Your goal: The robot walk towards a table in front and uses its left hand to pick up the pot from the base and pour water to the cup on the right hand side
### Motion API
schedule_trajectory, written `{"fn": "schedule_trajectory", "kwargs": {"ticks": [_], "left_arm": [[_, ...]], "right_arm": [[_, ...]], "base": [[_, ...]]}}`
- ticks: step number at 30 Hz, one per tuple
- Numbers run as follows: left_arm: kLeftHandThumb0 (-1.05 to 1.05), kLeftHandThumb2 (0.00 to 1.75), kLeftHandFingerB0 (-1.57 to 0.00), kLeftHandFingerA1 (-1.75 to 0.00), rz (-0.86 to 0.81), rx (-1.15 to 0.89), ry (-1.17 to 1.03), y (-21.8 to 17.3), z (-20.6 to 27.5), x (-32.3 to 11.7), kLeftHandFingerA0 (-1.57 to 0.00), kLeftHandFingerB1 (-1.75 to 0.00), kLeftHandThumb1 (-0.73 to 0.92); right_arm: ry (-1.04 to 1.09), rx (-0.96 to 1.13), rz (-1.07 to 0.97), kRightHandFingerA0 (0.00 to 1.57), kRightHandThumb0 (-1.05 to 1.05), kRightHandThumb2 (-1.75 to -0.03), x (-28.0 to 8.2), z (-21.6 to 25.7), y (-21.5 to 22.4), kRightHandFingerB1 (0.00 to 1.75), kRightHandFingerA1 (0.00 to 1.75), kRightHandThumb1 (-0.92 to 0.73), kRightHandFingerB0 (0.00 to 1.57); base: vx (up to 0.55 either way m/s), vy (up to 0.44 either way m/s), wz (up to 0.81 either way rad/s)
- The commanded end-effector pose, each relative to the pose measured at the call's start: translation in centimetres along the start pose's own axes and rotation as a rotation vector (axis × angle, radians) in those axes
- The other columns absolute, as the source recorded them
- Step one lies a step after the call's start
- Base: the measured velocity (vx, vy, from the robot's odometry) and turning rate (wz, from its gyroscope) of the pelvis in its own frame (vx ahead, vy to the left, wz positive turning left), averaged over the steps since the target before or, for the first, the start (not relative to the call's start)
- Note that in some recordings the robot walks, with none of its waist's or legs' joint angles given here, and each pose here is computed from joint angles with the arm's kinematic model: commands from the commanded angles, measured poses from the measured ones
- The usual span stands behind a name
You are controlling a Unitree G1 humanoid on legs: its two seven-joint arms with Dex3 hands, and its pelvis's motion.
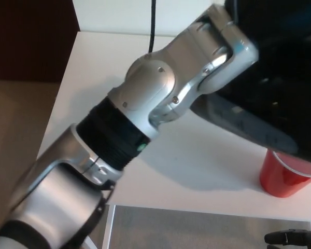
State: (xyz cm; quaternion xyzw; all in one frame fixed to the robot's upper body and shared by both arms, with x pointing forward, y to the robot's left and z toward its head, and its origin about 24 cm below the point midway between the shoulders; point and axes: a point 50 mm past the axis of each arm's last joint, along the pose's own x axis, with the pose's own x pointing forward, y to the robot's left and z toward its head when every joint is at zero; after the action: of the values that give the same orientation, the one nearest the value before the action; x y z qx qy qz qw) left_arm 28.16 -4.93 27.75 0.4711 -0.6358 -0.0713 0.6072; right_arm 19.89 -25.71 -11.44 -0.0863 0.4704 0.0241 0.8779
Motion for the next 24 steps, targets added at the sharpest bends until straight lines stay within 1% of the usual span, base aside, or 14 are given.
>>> {"fn": "schedule_trajectory", "kwargs": {"ticks": [1, 2, 3, 4, 5, 10, 11, 13, 14, 18, 20, 21, 23, 24], "left_arm": [[-0.08, 0.87, -0.80, -1.30, 0.290, -1.004, 0.965, 5.7, -10.8, 0.0, -1.12, -1.16, 0.71], [-0.08, 0.87, -0.80, -1.30, 0.311, -1.068, 0.987, 5.8, -11.1, -0.1, -1.12, -1.16, 0.71], [-0.08, 0.88, -0.77, -1.35, 0.337, -1.096, 1.021, 6.0, -11.6, -0.3, -1.09, -1.15, 0.70], [-0.10, 0.87, -0.75, -1.36, 0.356, -1.108, 1.061, 6.2, -12.2, -0.7, -1.08, -1.15, 0.71], [-0.07, 0.94, -0.69, -1.55, 0.378, -1.126, 1.080, 6.4, -12.8, -1.2, -0.99, -1.25, 0.68], [-0.05, 0.95, -0.68, -1.61, 0.453, -1.196, 1.142, 6.9, -14.5, -3.0, -0.91, -1.31, 0.61], [-0.06, 1.09, -0.73, -1.34, 0.484, -1.209, 1.169, 7.0, -15.4, -4.3, -1.18, -1.07, 0.51], [-0.04, 1.09, -0.72, -1.36, 0.528, -1.236, 1.195, 7.2, -16.0, -5.3, -1.18, -1.06, 0.50], [-0.02, 0.99, -0.63, -1.74, 0.536, -1.237, 1.203, 7.2, -16.4, -5.8, -0.89, -1.35, 0.57], [-0.02, 0.99, -0.63, -1.74, 0.539, -1.240, 1.213, 7.3, -16.8, -6.5, -0.89, -1.35, 0.57], [-0.03, 0.94, -0.60, -1.75, 0.589, -1.252, 1.255, 7.2, -17.5, -8.4, -0.84, -1.31, 0.62], [-0.04, 0.89, -0.62, -1.75, 0.617, -1.236, 1.292, 7.0, -17.8, -9.8, -0.85, -1.31, 0.66], [-0.04, 0.89, -0.62, -1.75, 0.619, -1.232, 1.302, 6.9, -17.9, -10.1, -0.85, -1.31, 0.66], [-0.07, 0.86, -0.63, -1.73, 0.630, -1.231, 1.338, 6.3, -17.9, -11.5, -0.86, -1.35, 0.66]], "right_arm": [[-0.011, -0.022, -0.011, 0.71, -0.65, -0.94, 0.0, 0.4, -0.3, 0.78, 0.83, -0.27, 0.64], [-0.011, -0.025, -0.012, 0.71, -0.65, -0.94, 0.0, 0.4, -0.3, 0.78, 0.83, -0.27, 0.64], [-0.011, -0.029, -0.009, 0.68, -0.59, -0.82, 0.0, 0.4, -0.3, 0.76, 0.82, -0.31, 0.65], [-0.008, -0.031, -0.009, 0.72, -0.59, -0.95, 0.0, 0.4, -0.3, 0.79, 0.83, -0.25, 0.65], [-0.006, -0.033, -0.014, 0.73, -0.58, -0.91, 0.0, 0.4, -0.3, 0.81, 0.84, -0.26, 0.71], [-0.002, -0.039, -0.020, 0.70, -0.55, -0.90, 0.0, 0.4, -0.3, 0.80, 0.82, -0.28, 0.70], [-0.008, -0.053, -0.015, 0.73, -0.59, -0.96, 0.0, 0.4, -0.2, 0.79, 0.83, -0.26, 0.66], [-0.011, -0.052, -0.013, 0.69, -0.58, -0.92, 0.0, 0.4, -0.2, 0.79, 0.82, -0.27, 0.67], [-0.010, -0.044, -0.013, 0.73, -0.57, -0.93, 0.0, 0.4, -0.2, 0.81, 0.84, -0.27, 0.68], [-0.008, -0.034, -0.014, 0.73, -0.57, -0.93, 0.0, 0.3, -0.1, 0.81, 0.84, -0.27, 0.68], [0.001, -0.036, -0.019, 0.76, -0.56, -0.82, 0.1, 0.4, -0.1, 0.78, 0.82, -0.32, 0.70], [0.005, -0.045, -0.026, 0.79, -0.57, -0.93, 0.1, 0.4, 0.0, 0.79, 0.84, -0.25, 0.69], [0.005, -0.049, -0.028, 0.79, -0.57, -0.93, 0.1, 0.4, 0.0, 0.79, 0.84, -0.25, 0.69], [0.002, -0.048, -0.023, 0.75, -0.54, -0.83, 0.1, 0.4, 0.0, 0.77, 0.83, -0.32, 0.70]], "base": [[0.00, 0.000, 0.00], [0.00, 0.000, 0.00], [0.00, 0.000, 0.00], [0.00, 0.000, 0.00], [0.00, 0.000, 0.00], [0.00, 0.000, 0.00], [0.00, 0.000, 0.00], [0.00, 0.000, 0.00], [0.00, 0.000, 0.00], [0.00, 0.000, 0.00], [0.00, 0.000, 0.00], [0.00, 0.000, 0.00], [0.00, 0.000, 0.00], [0.00, 0.000, 0.00]]}}
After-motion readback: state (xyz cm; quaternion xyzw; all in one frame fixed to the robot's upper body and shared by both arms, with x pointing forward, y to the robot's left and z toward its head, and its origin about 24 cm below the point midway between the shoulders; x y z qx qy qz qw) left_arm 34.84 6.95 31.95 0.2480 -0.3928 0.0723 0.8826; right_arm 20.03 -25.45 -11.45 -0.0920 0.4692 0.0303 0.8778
